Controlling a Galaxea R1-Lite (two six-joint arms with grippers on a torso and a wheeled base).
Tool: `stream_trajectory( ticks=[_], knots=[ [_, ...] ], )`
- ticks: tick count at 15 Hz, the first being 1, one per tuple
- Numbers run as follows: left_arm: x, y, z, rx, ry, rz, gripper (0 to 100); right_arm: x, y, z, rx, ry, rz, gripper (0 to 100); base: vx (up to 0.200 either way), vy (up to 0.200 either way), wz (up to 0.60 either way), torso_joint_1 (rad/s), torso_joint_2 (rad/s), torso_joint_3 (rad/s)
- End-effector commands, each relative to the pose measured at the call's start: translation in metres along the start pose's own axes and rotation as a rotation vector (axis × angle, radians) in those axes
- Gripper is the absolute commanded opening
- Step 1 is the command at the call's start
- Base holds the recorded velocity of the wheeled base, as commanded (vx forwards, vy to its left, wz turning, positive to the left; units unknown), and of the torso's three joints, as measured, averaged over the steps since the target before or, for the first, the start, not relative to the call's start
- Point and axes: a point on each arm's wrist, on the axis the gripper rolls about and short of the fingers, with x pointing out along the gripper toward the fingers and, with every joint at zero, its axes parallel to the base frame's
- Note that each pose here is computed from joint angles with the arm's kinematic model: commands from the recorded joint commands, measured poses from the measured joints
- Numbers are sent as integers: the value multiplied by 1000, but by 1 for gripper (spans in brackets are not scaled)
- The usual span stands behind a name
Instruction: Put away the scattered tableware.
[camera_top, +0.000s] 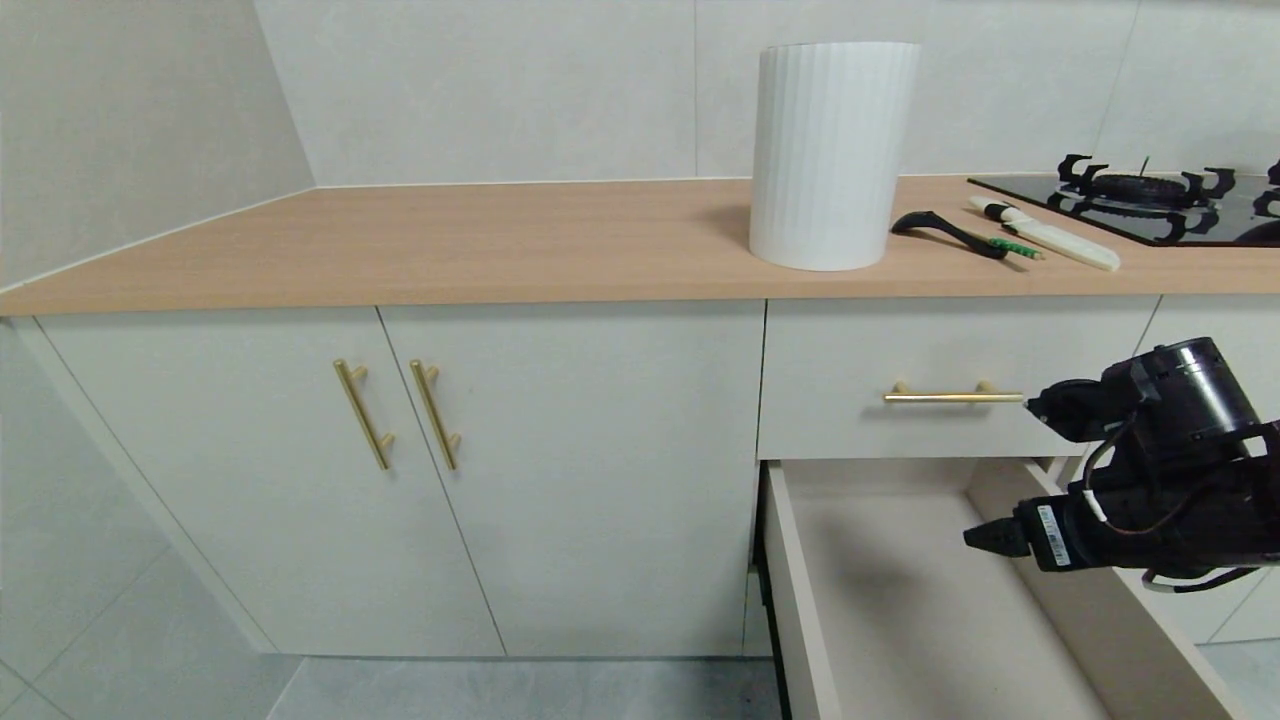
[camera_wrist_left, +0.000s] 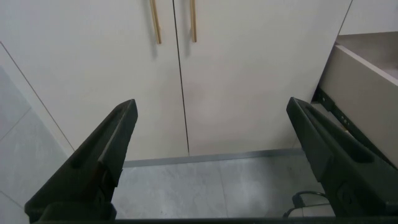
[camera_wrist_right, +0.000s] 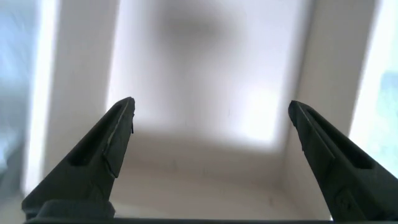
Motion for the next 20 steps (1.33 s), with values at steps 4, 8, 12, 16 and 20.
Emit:
stream_trajectory(
  ticks=[4, 8, 12, 16, 20],
  knots=[
    [0, 0, 0, -1, 2, 0, 100, -19, -6, 4, 22, -79, -3, 100, 0, 0, 0, 0, 0, 0],
    [0, 0, 0, 0, 2, 0, 100, -24, -7, 5, 22, -106, -3, 100, 0, 0, 0, 17, -83, -54],
    [0, 0, 0, 0, 0, 0, 100, -27, -7, 5, 21, -117, -2, 100, 0, 0, 0, 101, -303, -276],
    [0, 0, 0, 0, 0, 0, 100, -29, -7, 5, 20, -123, -3, 100, 0, 0, 0, 170, -520, -290],
    [0, 0, 0, 0, 2, 0, 100, -29, -7, 5, 20, -123, -3, 100, 0, 0, 0, 185, -477, -284]
  ],
)
